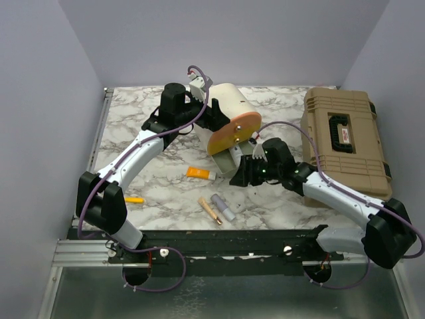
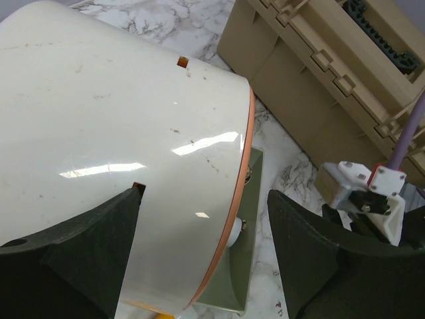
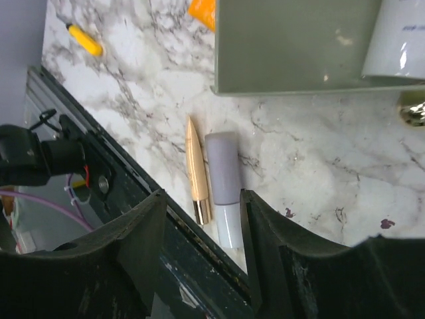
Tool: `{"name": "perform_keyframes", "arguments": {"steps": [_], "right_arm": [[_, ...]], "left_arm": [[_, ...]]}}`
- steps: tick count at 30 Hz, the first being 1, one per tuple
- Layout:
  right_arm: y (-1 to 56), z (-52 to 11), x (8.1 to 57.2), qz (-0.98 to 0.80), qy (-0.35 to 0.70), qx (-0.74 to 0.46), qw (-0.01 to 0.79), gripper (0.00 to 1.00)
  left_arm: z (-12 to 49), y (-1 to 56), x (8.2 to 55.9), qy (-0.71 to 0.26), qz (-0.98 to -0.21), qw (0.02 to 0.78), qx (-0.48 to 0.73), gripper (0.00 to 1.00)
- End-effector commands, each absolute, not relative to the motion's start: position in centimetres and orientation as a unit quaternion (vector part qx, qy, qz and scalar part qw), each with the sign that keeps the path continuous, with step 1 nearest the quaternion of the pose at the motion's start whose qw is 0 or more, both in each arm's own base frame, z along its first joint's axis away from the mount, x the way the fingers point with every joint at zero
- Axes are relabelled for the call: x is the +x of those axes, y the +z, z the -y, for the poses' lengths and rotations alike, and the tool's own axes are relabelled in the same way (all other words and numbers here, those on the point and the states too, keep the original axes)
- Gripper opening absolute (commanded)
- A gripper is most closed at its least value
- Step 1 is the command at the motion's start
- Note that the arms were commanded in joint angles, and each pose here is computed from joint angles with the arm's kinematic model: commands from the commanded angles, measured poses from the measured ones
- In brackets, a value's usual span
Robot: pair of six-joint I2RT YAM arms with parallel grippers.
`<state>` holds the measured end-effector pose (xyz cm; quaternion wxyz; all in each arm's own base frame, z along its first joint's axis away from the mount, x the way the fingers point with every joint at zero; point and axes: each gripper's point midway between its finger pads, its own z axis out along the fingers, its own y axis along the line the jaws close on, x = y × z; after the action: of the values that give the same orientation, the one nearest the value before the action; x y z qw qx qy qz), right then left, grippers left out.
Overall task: Organize the makeup
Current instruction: Pick up the makeup from the center of the board.
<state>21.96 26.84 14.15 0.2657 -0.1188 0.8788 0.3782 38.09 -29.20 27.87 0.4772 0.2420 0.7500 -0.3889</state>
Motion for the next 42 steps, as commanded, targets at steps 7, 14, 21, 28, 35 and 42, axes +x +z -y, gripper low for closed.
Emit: {"name": "perform_keyframes", "arguments": {"steps": [7, 14, 21, 28, 35, 42], "right_arm": [[8.7, -29.3, 17.9, -0.901, 0.308, -0.224, 0.205, 0.54], [7.6, -30.1, 17.3, -0.904, 0.278, -0.255, 0.201, 0.48], [6.9, -30.6, 17.3, -0.91, 0.266, -0.259, 0.187, 0.48], [4.9, -30.3, 15.5, -0.905, 0.251, -0.291, 0.183, 0.48], [3.3, -29.3, 15.6, -0.905, 0.219, -0.311, 0.191, 0.47], [2.1, -29.8, 15.5, -0.909, 0.206, -0.314, 0.179, 0.45]], "left_arm": [[29.1, 25.0, 37.2, -0.381, -0.786, 0.43, 0.23, 0.79], [29.1, 24.9, 37.1, -0.383, -0.787, 0.427, 0.229, 0.8], [29.0, 25.3, 37.2, -0.379, -0.784, 0.434, 0.23, 0.8], [29.0, 25.2, 37.2, -0.379, -0.785, 0.433, 0.229, 0.79], [29.0, 25.1, 37.1, -0.381, -0.786, 0.43, 0.229, 0.79], [28.9, 25.4, 37.1, -0.38, -0.785, 0.434, 0.228, 0.79]]}}
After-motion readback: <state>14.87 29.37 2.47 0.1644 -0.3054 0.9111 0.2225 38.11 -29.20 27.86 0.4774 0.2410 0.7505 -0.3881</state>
